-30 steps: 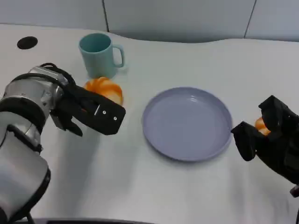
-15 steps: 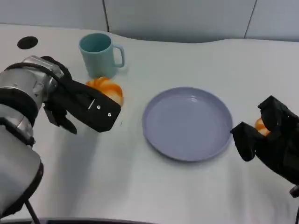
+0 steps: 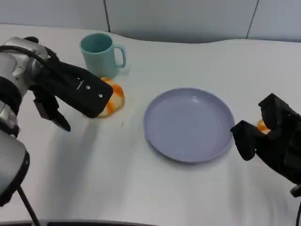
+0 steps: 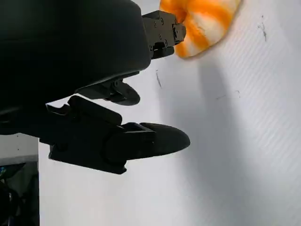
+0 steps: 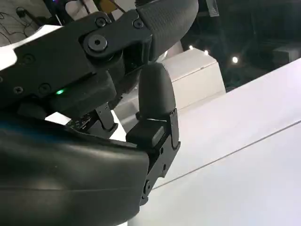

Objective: Grasp the bread from the table and place it into the plate.

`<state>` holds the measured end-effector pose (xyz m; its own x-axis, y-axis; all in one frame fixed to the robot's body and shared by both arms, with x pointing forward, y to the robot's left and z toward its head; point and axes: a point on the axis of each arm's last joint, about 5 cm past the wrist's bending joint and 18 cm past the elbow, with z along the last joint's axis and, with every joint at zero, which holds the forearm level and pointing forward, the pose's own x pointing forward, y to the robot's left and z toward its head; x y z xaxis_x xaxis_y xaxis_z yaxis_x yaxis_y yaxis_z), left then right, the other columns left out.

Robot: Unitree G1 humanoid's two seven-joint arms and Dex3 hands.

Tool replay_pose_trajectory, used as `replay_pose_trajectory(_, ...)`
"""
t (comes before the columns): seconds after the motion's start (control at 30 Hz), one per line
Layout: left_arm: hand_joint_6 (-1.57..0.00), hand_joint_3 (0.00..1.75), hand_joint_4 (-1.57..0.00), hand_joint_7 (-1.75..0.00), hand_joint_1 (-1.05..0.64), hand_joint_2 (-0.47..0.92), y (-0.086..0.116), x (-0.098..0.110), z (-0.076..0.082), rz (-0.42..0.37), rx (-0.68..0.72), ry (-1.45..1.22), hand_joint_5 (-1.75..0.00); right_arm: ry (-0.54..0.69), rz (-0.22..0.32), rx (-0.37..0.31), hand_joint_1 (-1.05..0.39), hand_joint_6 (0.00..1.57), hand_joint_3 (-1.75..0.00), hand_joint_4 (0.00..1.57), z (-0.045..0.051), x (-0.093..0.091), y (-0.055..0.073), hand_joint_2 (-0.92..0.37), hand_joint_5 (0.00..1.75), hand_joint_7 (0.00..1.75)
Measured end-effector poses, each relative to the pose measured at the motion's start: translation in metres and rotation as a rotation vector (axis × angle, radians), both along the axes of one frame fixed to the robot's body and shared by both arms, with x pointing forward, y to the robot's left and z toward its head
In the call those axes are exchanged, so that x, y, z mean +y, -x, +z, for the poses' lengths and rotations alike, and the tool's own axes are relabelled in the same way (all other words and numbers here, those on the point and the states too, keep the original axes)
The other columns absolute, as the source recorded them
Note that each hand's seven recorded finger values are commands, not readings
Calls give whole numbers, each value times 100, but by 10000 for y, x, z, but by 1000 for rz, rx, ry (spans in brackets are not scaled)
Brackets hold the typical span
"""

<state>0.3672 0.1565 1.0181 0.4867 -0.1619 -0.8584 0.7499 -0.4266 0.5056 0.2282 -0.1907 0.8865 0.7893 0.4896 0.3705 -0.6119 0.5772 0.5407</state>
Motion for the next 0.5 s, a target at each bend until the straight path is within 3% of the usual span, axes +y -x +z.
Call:
replay_pose_trajectory(0.2, -52, 39, -59, -1, -46, 92, 2, -13, 20, -8, 184, -48, -3, -1, -4, 4, -41, 65, 0, 86, -4, -1, 4, -85, 175, 175)
replay_pose_trajectory(0.5, -58, 39, -64, -3, -49, 92, 11, -40, 54, -60, 298, -33, -4, -9, -1, 1, -42, 66, 0, 87, -4, 1, 3, -85, 175, 175)
